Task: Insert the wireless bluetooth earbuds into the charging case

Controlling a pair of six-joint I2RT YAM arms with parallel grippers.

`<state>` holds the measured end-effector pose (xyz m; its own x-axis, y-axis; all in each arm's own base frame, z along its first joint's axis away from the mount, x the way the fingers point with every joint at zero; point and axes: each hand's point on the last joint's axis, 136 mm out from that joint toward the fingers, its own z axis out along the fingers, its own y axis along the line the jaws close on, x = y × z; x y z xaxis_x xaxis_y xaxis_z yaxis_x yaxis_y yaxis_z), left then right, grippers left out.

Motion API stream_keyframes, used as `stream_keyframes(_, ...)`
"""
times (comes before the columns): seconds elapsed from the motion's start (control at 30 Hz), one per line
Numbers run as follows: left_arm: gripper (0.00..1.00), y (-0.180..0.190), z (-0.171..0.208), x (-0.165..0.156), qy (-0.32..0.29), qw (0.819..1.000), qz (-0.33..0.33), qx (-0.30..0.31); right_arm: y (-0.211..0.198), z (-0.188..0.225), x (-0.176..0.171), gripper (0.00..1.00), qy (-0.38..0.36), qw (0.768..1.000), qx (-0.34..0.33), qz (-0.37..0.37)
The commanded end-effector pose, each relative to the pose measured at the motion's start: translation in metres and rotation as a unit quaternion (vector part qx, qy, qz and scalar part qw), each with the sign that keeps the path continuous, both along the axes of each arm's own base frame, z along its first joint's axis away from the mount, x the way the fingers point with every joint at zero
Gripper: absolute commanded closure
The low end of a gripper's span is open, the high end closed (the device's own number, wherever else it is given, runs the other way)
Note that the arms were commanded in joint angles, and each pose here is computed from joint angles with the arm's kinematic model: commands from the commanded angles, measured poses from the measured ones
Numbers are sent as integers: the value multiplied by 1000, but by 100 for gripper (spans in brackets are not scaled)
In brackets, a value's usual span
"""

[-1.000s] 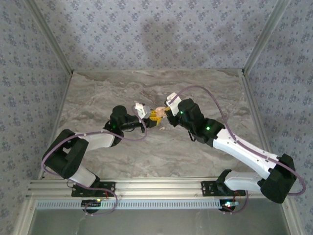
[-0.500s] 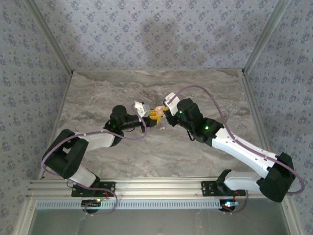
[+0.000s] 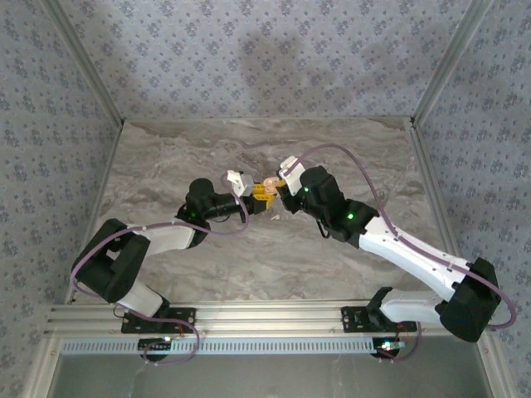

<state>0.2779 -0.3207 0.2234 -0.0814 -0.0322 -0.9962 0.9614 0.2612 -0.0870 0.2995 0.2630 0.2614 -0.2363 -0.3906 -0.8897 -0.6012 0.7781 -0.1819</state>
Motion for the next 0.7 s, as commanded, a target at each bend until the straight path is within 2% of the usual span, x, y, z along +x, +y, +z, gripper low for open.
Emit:
stream_keyframes(0.0, 81, 1, 45, 3, -49, 998, 2, -46, 0, 5, 4, 79, -16, 1000, -10, -9)
stream_keyframes(0.27, 81, 2, 51, 6, -50, 997, 12, -53, 1, 4, -2, 79, -31, 999, -43, -9)
stream_keyframes(0.67, 81, 3, 55, 9, -57, 997, 18, -53, 7, -8, -21, 78, -2, 999, -42, 30)
